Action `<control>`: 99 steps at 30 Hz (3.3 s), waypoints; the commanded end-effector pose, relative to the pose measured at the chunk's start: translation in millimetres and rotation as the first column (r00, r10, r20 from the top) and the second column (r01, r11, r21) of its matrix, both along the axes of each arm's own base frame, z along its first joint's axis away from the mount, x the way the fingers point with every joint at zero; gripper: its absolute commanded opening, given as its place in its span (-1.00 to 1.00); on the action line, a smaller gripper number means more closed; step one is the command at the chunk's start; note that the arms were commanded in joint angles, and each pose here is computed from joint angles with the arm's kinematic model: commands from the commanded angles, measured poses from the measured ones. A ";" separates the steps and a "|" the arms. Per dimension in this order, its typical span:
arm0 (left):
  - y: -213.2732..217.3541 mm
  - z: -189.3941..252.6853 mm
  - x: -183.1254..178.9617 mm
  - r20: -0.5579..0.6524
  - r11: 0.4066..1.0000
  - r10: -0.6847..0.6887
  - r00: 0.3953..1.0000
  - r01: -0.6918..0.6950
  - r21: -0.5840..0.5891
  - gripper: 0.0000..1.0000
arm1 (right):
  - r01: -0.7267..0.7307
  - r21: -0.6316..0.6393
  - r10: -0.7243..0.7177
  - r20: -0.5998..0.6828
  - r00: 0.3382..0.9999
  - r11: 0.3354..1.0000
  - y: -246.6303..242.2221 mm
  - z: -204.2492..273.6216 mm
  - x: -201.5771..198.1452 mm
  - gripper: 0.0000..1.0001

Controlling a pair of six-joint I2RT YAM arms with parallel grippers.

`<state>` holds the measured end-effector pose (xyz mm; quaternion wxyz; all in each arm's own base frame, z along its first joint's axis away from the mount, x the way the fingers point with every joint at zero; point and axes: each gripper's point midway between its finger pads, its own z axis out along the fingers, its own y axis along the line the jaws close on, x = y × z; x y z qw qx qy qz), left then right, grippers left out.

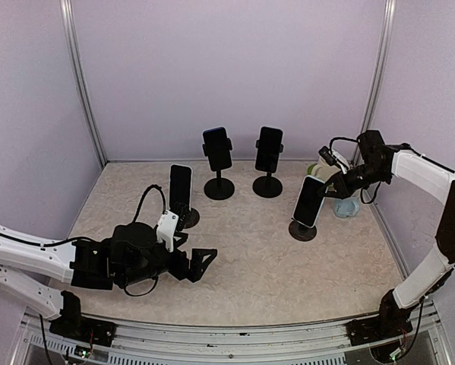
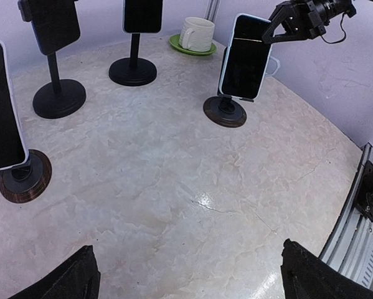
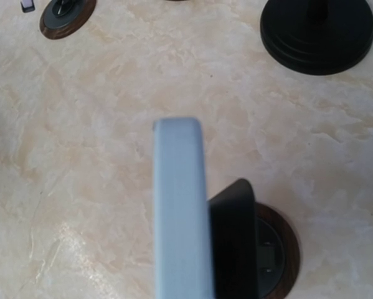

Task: Place the phone on the phone stand
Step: Place the phone on the phone stand, then reset both arms

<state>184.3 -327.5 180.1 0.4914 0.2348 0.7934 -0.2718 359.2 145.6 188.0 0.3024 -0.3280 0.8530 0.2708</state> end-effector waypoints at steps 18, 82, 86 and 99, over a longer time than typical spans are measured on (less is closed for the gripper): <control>-1.8 -8.7 2.1 -0.004 1.000 -0.010 1.000 0.010 0.002 0.97 | 0.039 0.001 -0.039 0.025 0.999 0.999 -5.1 2.6 14.1 -0.57; 204.1 119.4 138.1 0.153 0.784 0.621 0.769 -0.612 -0.104 0.98 | 0.745 0.028 -0.705 0.348 0.618 0.666 -127.8 76.9 21.7 1.00; 238.4 115.3 149.5 0.158 0.718 0.695 0.702 -0.690 -0.093 0.98 | 0.786 0.053 -0.757 0.318 0.571 0.615 -144.7 63.1 14.9 1.00; 286.7 102.9 140.2 0.138 0.639 0.769 0.624 -0.757 -0.136 0.98 | 0.917 0.143 -0.890 0.334 0.310 0.373 -193.8 65.3 -35.2 1.00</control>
